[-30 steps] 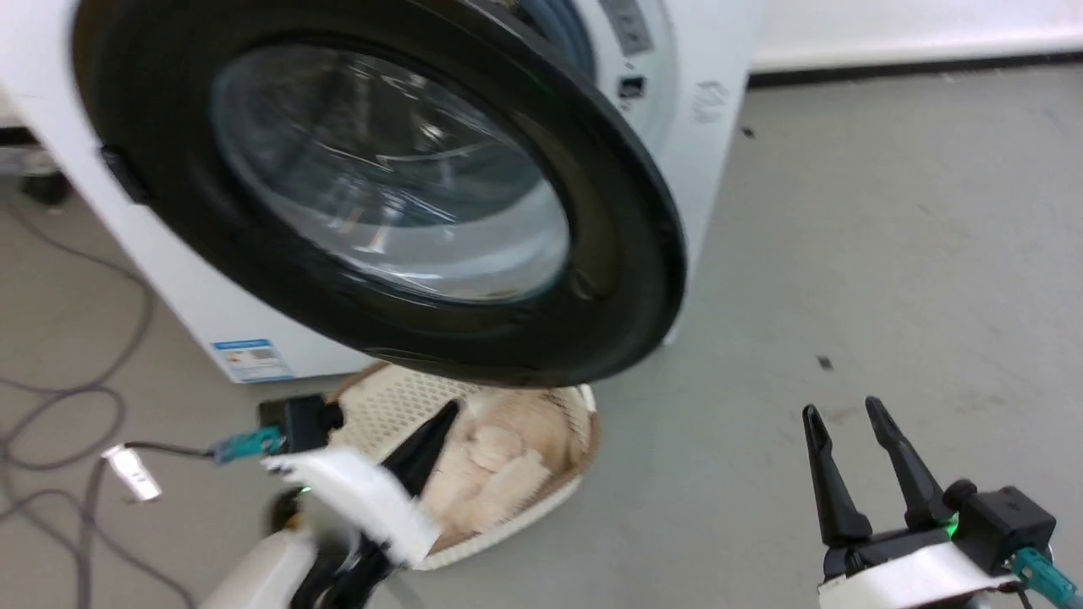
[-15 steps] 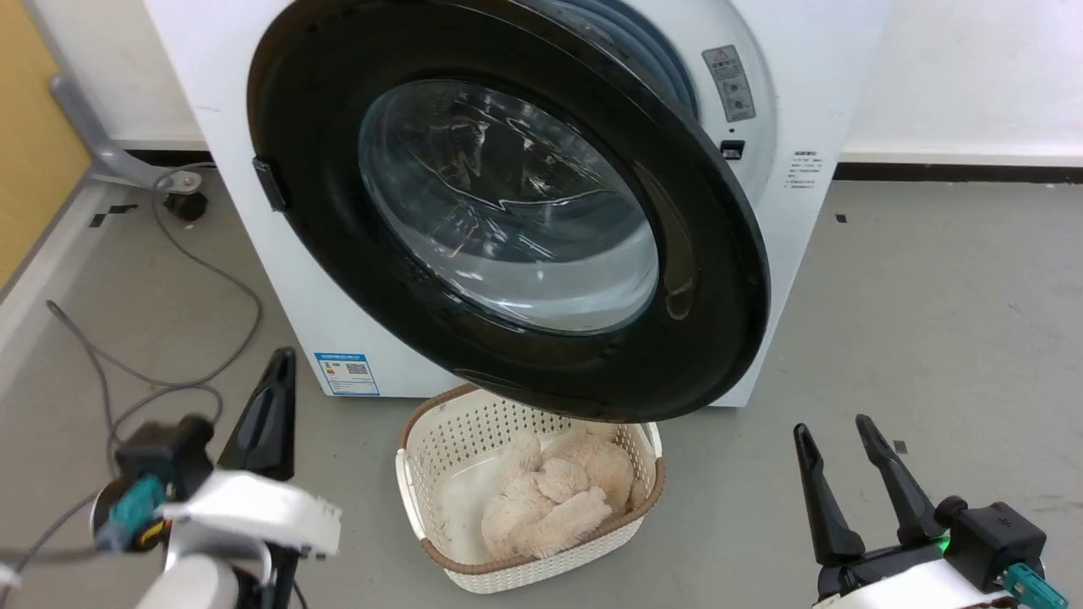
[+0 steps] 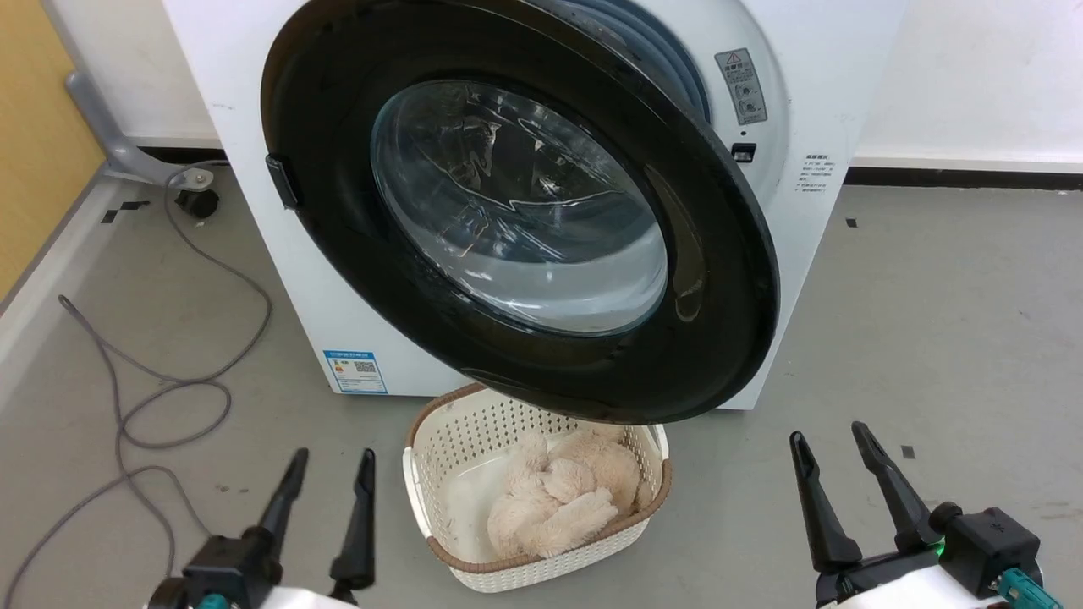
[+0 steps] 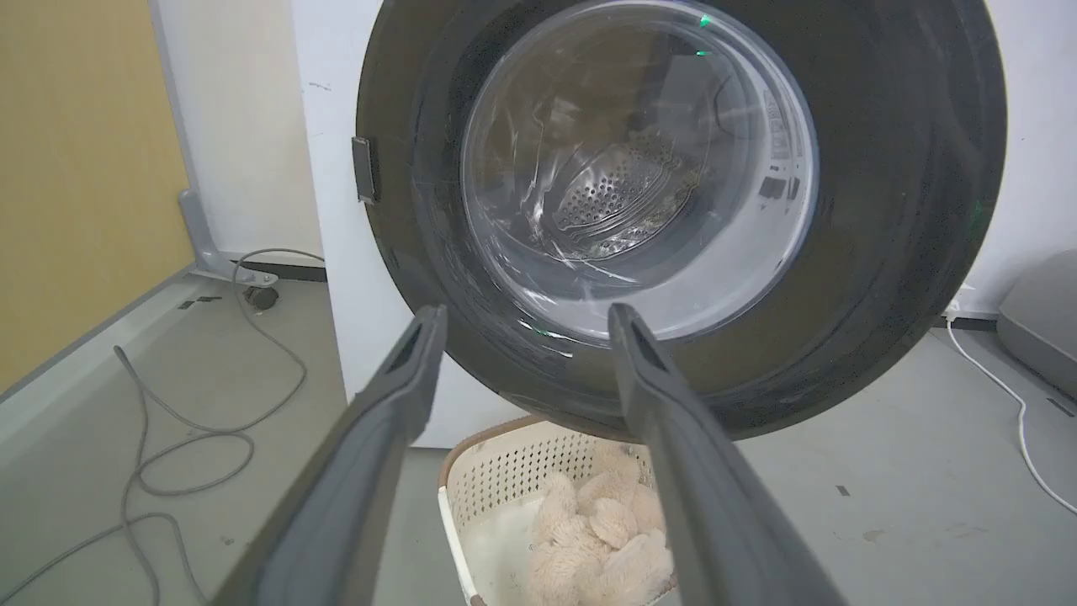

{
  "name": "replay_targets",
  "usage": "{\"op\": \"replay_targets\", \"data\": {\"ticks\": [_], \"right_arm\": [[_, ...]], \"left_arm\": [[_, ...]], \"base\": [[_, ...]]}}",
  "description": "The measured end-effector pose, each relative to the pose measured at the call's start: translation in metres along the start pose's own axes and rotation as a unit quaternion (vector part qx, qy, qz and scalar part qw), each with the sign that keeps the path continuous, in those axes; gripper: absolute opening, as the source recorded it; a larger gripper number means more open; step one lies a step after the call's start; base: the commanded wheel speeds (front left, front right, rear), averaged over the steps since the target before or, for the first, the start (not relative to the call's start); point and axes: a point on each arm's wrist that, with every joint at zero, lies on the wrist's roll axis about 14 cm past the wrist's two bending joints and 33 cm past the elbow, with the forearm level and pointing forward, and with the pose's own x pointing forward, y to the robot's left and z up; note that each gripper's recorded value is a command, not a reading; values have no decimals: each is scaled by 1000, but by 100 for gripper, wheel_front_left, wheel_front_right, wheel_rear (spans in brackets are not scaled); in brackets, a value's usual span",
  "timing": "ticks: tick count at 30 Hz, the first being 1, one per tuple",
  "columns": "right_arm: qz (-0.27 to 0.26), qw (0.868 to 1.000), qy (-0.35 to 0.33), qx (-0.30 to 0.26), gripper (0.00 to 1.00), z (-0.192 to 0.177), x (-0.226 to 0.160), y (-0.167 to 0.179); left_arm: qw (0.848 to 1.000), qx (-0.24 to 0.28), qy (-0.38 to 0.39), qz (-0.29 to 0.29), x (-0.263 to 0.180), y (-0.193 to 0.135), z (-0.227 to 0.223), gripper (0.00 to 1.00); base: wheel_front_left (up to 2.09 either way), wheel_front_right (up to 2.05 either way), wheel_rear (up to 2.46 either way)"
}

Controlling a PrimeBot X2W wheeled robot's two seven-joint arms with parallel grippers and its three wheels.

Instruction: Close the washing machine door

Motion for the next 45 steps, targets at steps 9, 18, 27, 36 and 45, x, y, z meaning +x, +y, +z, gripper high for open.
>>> {"op": "replay_targets", "data": {"ticks": [9, 18, 27, 36, 45], "right_arm": [[3, 1000, 14, -1, 54, -9, 3, 0], [96, 994, 30, -46, 0, -17, 31, 25], [182, 979, 49, -82, 0, -21, 94, 33], [177, 977, 98, -72, 0, -43, 156, 8], [121, 983, 125, -48, 0, -63, 214, -34]], "left_arm": [[1000, 3, 17, -13, -1, -7, -14, 100], [1000, 1, 24, 0, 6, -3, -22, 100], [999, 3, 33, 12, 20, 4, -31, 100], [999, 4, 44, 32, 32, 16, -41, 100], [997, 8, 55, 49, 44, 27, -53, 100]], "base": [[0, 0, 0], [0, 0, 0], [0, 0, 0], [0, 0, 0], [0, 0, 0]]}}
